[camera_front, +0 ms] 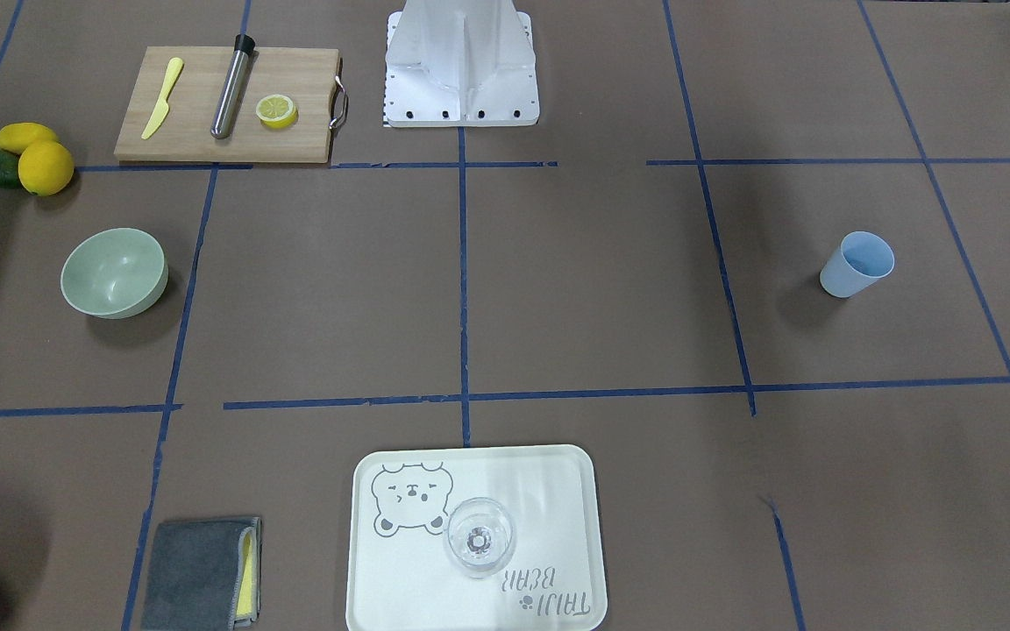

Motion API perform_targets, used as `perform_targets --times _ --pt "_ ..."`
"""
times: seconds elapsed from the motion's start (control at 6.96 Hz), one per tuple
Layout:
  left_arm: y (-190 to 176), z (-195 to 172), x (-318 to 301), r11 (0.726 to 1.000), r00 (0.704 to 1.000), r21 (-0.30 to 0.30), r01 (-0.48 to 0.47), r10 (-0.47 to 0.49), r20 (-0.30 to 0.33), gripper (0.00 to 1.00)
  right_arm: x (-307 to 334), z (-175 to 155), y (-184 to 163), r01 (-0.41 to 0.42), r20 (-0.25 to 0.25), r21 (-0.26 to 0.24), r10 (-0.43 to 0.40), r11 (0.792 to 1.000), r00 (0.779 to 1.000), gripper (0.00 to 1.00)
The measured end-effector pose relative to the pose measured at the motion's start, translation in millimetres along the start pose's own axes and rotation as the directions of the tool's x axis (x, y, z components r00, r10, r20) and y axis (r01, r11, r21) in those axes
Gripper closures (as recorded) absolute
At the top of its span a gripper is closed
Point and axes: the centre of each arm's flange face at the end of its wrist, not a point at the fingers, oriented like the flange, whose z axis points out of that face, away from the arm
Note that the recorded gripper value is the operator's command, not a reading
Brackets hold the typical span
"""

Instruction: Pour ice into bowl

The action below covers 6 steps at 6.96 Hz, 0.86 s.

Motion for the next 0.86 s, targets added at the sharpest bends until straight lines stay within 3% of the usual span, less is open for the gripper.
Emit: perform_targets --times 0.14,0.43,0.72,0.86 --pt "-14.4 -24.2 21.7 0.999 1.0 0.05 -0.015 0.015 0.007 0.0 -23.7 -4.4 -12.5 -0.029 0.017 0.009 0.029 1.0 0.999 0.0" --pt "-29.0 -83.6 76.2 0.985 1.0 0.17 -0.022 0.02 0.018 0.0 -64.8 18.3 -10.5 -0.04 0.065 -0.044 0.043 0.998 0.997 0.0" --pt "-15.1 -124.5 122.9 0.968 1.0 0.249 -0.025 0.023 0.011 0.0 -98.4 43.1 -3.5 -0.068 0.086 -0.071 0.074 0.995 0.994 0.0" --pt "-4.1 -135.5 146.2 0.963 1.0 0.269 -0.001 0.002 -0.005 0.0 -119.9 64.8 9.1 -0.097 0.101 -0.059 0.103 0.993 0.99 0.0"
